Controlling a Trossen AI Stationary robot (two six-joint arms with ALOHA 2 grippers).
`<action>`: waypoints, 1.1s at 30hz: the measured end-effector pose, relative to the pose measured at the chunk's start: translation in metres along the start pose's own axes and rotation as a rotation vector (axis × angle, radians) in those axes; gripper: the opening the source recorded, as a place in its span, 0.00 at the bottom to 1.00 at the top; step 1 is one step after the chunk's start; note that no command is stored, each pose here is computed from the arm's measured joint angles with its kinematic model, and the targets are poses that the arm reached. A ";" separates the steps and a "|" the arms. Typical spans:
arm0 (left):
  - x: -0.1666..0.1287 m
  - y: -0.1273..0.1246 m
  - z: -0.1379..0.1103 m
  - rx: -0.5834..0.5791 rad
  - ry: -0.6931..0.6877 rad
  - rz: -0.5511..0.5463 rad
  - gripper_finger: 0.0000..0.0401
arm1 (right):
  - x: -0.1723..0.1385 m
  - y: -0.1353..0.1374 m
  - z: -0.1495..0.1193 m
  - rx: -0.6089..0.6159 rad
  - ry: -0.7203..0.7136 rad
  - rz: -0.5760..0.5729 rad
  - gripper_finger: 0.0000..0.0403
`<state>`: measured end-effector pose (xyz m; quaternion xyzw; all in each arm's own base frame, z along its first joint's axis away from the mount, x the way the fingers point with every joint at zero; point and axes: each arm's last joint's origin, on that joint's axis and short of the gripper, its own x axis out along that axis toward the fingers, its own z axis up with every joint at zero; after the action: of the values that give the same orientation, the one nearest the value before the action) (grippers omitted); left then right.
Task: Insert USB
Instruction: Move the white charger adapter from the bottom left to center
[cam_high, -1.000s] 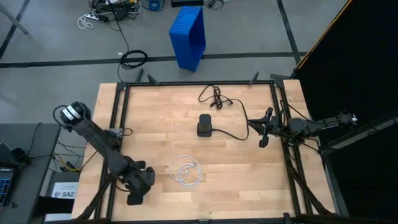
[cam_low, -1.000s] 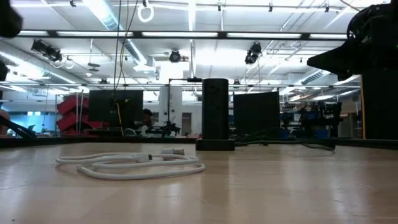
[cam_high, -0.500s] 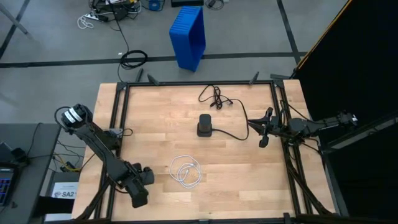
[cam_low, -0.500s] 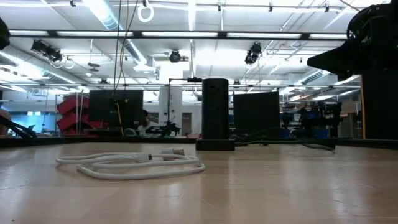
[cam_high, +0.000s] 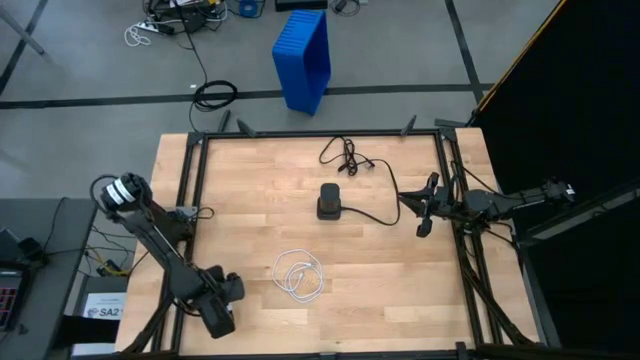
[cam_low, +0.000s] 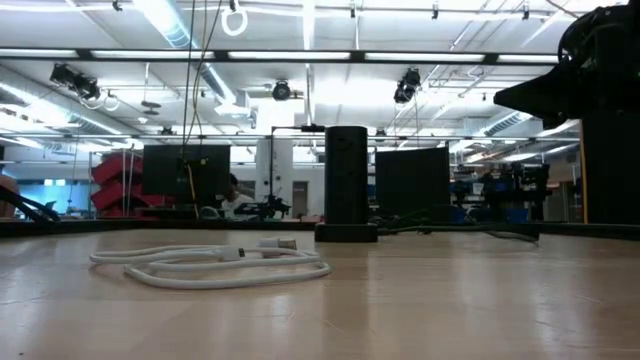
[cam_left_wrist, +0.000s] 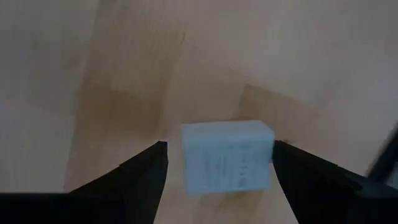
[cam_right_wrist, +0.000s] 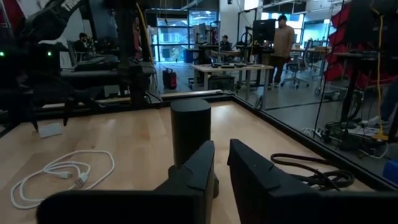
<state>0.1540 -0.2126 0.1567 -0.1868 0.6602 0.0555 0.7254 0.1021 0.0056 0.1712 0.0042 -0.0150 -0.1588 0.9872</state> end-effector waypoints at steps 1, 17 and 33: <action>0.002 -0.001 0.000 -0.001 0.009 -0.002 0.68 | 0.000 0.000 0.000 0.000 -0.001 0.000 0.08; 0.009 0.002 0.010 0.160 -0.033 0.053 0.30 | 0.000 0.000 0.000 0.000 -0.001 0.000 0.07; -0.001 0.018 0.040 0.361 -0.217 0.276 0.01 | 0.000 0.000 0.002 0.009 -0.016 0.009 0.09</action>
<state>0.1854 -0.1823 0.1565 0.0448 0.5967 0.0548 0.7993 0.1021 0.0058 0.1730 0.0074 -0.0239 -0.1545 0.9877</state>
